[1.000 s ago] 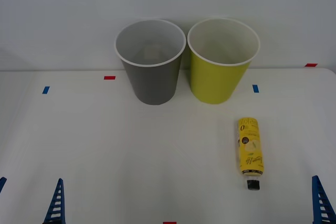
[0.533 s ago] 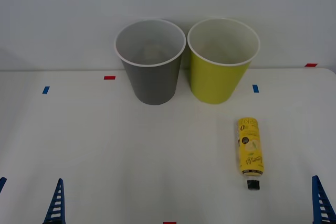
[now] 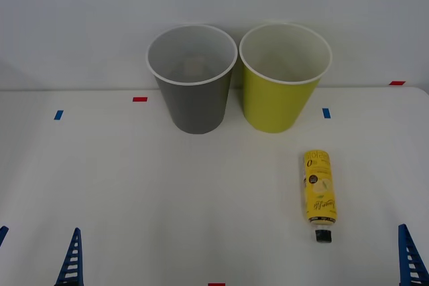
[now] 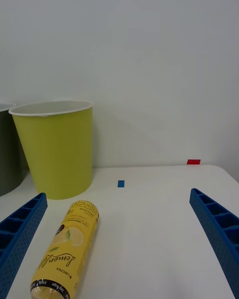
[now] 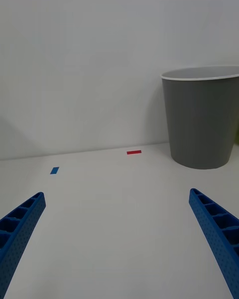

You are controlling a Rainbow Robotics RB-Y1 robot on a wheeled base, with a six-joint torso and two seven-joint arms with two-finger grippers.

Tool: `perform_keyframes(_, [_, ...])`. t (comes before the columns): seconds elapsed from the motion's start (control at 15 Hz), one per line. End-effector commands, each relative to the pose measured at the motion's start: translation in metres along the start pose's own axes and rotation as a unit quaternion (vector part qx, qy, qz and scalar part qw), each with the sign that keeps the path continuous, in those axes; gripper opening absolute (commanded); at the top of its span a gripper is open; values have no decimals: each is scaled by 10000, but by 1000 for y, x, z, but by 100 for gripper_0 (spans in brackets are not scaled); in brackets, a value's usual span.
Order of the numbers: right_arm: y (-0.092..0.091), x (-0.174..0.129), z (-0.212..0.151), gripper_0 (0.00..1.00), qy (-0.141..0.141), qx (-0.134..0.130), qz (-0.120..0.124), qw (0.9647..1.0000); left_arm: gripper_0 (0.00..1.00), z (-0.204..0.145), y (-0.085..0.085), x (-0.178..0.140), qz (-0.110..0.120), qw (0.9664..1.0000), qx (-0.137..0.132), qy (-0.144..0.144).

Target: Put cans in the gray bin and PET bottles in the light green bin.

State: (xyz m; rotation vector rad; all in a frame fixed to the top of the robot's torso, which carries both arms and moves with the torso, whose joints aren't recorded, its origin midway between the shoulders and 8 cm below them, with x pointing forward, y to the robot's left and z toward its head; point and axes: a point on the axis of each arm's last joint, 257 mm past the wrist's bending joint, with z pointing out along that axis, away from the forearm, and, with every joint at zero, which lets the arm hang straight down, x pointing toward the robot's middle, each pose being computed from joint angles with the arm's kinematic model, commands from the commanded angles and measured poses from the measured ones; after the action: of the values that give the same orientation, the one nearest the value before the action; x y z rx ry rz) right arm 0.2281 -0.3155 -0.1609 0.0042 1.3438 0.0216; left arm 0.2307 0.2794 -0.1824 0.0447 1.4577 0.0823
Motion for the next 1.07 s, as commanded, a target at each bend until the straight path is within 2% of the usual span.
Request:
perform_keyframes(0.07, [0, 0, 0, 100, 0, 0, 0, 10000, 100, 0, 0, 0, 0, 10000, 0, 0])
perform_keyframes(0.73, [0, 0, 0, 100, 0, 0, 0, 10000, 100, 0, 0, 0, 0, 10000, 0, 0])
perform_keyframes(0.8, [-4, 22, -4, 100, 226, 163, 83, 9996, 100, 0, 0, 0, 0, 10000, 0, 0])
perform_keyframes(0.93, [-6, 18, -5, 100, 154, 202, 143, 9996, 100, 0, 0, 0, 0, 10000, 0, 0])
perform_keyframes(1.07, [-1, 16, -3, 95, 130, 198, 296, 9993, 100, 0, 0, 0, 0, 10000, 0, 0])
